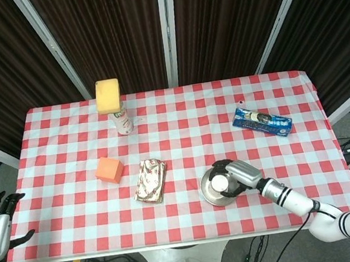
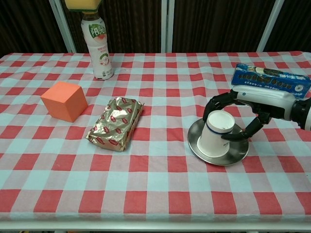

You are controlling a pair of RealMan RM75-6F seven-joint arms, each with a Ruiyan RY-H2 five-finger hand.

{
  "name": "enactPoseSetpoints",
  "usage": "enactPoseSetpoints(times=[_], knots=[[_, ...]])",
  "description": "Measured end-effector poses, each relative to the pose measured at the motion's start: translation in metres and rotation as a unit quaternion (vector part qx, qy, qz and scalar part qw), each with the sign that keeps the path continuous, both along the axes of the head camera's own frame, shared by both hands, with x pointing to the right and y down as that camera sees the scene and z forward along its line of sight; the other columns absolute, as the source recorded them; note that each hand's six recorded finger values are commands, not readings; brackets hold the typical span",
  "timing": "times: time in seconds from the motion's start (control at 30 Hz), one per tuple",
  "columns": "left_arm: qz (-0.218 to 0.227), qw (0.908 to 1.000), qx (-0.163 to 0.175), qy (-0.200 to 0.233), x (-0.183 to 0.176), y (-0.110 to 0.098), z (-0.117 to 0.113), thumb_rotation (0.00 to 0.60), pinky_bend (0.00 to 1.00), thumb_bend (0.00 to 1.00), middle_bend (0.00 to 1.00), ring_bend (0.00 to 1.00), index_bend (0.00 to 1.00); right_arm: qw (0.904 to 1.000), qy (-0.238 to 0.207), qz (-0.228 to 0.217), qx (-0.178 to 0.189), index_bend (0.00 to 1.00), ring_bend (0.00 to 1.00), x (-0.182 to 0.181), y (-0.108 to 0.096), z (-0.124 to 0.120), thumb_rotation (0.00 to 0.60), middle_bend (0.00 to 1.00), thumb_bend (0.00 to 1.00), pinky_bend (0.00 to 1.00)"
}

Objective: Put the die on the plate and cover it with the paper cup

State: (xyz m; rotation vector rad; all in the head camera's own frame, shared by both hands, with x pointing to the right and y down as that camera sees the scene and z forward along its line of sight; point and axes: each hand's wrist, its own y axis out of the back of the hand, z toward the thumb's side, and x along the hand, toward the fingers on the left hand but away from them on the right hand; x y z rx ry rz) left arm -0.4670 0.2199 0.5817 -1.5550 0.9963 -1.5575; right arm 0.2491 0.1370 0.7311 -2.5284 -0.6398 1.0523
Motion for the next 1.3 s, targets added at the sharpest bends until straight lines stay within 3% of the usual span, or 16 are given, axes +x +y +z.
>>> enactPoseSetpoints(times=[0.13, 0.37, 0.63, 0.87, 1.13, 1.3], knots=[[-0.002, 1.0, 0.0, 0.001, -0.001, 0.0, 0.0, 0.6, 0.0, 0.0, 0.18, 0.07, 0.18, 0.9995, 0.008, 0.026, 0.013, 0.5, 0.14, 0.006, -0.015, 0.003, 0.6, 0.32, 0.3, 0.16], [0.001, 1.0, -0.001, 0.001, 0.0, -0.001, 0.003, 0.6, 0.0, 0.0, 0.18, 0.07, 0.18, 0.9994, -0.013, -0.03, -0.013, 0.5, 0.14, -0.009, 0.015, -0.004, 0.6, 0.33, 0.31, 0.16], [-0.003, 1.0, -0.001, 0.002, -0.002, 0.0, 0.003, 0.6, 0.0, 0.0, 0.18, 0.07, 0.18, 0.9998, -0.001, 0.018, 0.006, 0.5, 0.14, -0.001, -0.01, 0.001, 0.6, 0.32, 0.31, 0.16], [-0.001, 1.0, -0.001, 0.002, -0.001, 0.0, 0.004, 0.6, 0.0, 0.0, 0.18, 0.07, 0.18, 0.9986, -0.025, -0.041, -0.023, 0.51, 0.14, -0.017, 0.02, -0.008, 0.6, 0.33, 0.31, 0.16], [-0.004, 1.0, -0.003, 0.002, -0.003, 0.001, 0.004, 0.6, 0.0, 0.0, 0.18, 0.07, 0.18, 0.9998, -0.01, 0.016, -0.01, 0.5, 0.14, -0.003, -0.007, -0.001, 0.6, 0.32, 0.31, 0.16], [-0.001, 1.0, -0.003, 0.002, -0.002, 0.0, 0.004, 0.6, 0.0, 0.0, 0.18, 0.07, 0.18, 0.9988, -0.028, -0.009, -0.039, 0.49, 0.14, -0.011, 0.012, -0.003, 0.6, 0.32, 0.31, 0.16]])
